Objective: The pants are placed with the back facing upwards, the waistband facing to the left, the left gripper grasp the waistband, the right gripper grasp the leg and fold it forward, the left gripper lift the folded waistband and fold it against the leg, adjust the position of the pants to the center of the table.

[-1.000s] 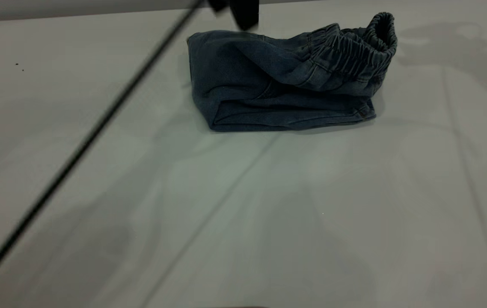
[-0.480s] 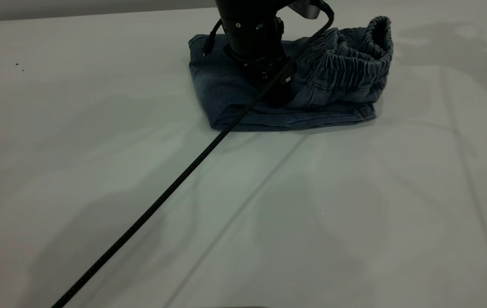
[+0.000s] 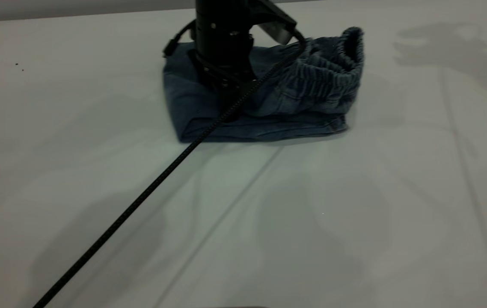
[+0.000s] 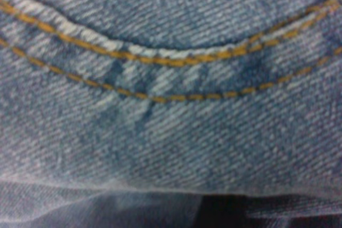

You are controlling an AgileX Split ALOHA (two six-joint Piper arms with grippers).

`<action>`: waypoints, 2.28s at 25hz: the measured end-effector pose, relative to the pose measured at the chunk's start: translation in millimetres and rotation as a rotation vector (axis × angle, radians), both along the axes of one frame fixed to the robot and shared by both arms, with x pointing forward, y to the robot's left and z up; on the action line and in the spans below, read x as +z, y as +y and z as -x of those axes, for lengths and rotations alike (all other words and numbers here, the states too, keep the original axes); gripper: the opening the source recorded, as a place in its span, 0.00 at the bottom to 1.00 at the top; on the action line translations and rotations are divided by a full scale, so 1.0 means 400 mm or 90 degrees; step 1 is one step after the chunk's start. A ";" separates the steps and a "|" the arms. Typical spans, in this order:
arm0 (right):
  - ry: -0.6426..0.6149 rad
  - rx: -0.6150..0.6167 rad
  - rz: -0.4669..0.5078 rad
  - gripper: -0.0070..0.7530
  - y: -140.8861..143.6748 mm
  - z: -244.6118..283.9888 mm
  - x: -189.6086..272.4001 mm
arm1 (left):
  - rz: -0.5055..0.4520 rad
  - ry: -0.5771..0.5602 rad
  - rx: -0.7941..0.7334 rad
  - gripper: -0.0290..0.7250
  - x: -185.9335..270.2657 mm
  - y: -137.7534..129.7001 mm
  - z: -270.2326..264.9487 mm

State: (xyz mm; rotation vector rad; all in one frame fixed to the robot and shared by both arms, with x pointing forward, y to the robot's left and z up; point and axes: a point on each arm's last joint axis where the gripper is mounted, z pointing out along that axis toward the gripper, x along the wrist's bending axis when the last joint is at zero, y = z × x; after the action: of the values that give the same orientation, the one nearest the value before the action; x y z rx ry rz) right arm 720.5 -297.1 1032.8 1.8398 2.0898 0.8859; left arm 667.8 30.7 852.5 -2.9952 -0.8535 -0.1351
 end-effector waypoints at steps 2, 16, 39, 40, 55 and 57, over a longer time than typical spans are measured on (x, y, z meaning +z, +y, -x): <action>0.001 0.001 0.000 0.64 0.000 0.000 0.000 | -0.004 -0.006 0.018 0.67 0.012 0.003 0.000; -0.027 0.007 0.005 0.64 0.001 0.018 0.054 | 0.143 -0.032 0.086 0.67 0.162 -0.044 -0.008; -0.022 0.018 -0.023 0.64 0.012 0.040 0.091 | 0.408 -0.285 0.140 0.64 0.101 -0.124 -0.115; -0.022 0.018 -0.023 0.64 0.012 0.040 0.091 | 0.405 -0.277 0.140 0.63 0.107 -0.123 -0.112; -0.022 0.018 -0.026 0.64 0.013 0.040 0.091 | 0.249 -0.162 0.095 0.59 -0.021 -0.101 -0.074; -0.022 0.018 -0.029 0.64 0.014 0.040 0.091 | 0.200 -0.142 0.078 0.59 -0.016 -0.088 -0.065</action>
State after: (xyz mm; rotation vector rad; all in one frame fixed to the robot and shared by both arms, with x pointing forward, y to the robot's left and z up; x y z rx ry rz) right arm 704.6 -291.5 1069.4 1.8072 2.0964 0.9726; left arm 693.8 -4.5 846.1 -3.2465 -1.1787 -0.3704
